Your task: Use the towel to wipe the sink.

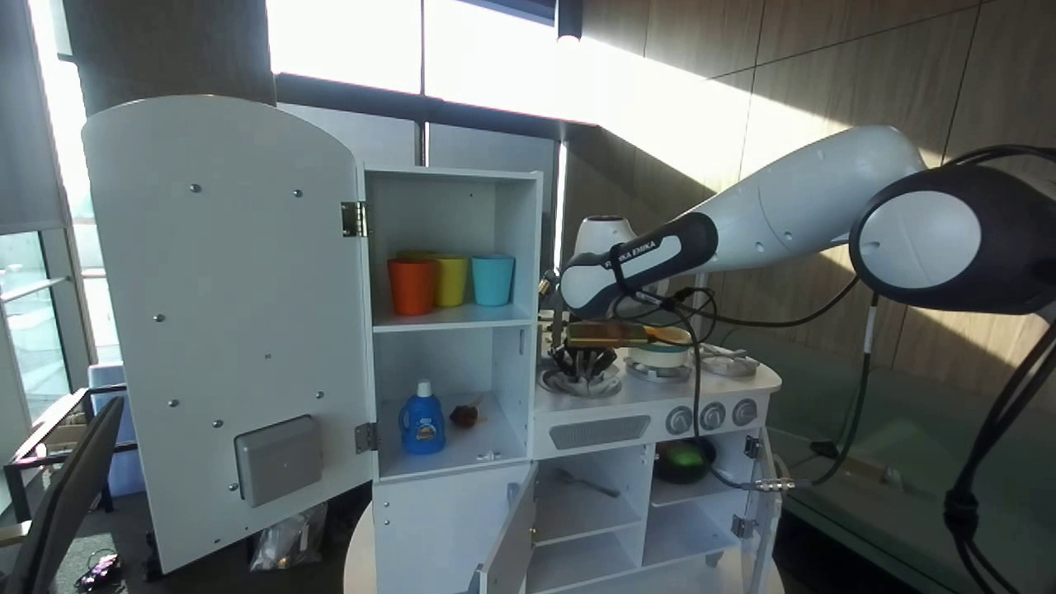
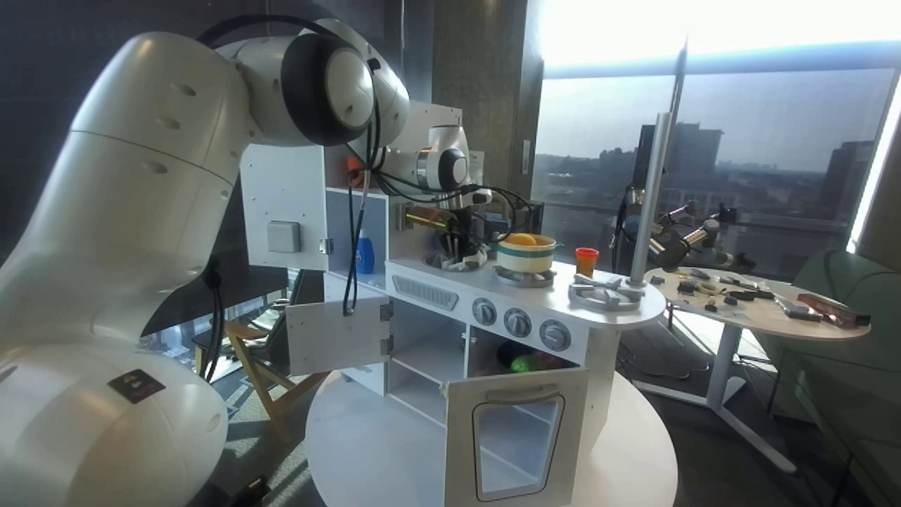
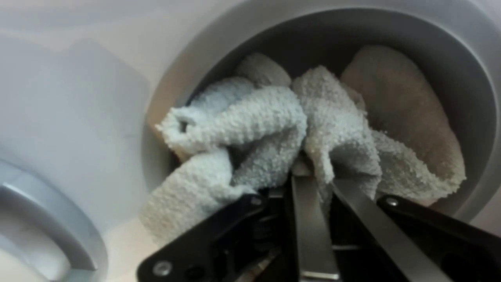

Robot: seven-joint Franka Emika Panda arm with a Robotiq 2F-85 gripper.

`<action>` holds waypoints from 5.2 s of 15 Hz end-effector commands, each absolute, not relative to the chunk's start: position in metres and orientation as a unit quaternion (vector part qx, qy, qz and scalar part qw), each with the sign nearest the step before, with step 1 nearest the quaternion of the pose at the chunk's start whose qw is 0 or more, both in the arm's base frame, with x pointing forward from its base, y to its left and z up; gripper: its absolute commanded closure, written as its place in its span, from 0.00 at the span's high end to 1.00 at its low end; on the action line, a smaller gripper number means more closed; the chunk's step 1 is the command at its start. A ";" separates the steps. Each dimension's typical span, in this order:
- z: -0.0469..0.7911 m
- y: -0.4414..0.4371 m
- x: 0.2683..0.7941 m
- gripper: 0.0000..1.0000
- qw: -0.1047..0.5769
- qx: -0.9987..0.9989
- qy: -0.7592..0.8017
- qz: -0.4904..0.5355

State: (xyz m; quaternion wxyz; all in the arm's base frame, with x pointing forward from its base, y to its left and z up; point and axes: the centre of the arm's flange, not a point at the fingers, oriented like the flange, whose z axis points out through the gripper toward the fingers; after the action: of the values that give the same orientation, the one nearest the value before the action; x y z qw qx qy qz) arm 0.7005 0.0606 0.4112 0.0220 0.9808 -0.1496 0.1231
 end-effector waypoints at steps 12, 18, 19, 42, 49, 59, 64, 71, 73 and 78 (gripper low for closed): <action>0.426 0.103 0.708 0.07 -0.019 0.989 -0.139 0.056; 0.416 0.079 0.729 0.07 0.011 0.978 -0.176 0.107; 0.417 0.073 0.728 0.07 0.020 0.978 -0.180 0.107; 0.738 0.044 0.599 0.07 0.008 0.891 -0.255 0.376; 0.859 0.081 0.542 0.07 -0.072 0.807 -0.296 0.506; 0.883 0.257 0.538 0.07 -0.176 0.765 -0.179 0.593; 0.830 0.300 0.560 0.07 -0.136 0.802 -0.122 0.568; 0.788 0.276 0.591 0.34 -0.094 0.828 -0.114 0.540; 0.798 0.274 0.572 0.48 -0.127 0.834 -0.098 0.527; 0.842 0.247 0.508 0.86 -0.150 0.825 -0.085 0.539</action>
State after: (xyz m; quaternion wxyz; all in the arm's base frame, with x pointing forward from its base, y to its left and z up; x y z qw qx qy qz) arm 0.5523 0.2802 0.8195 -0.1512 0.8313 -0.0922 0.5268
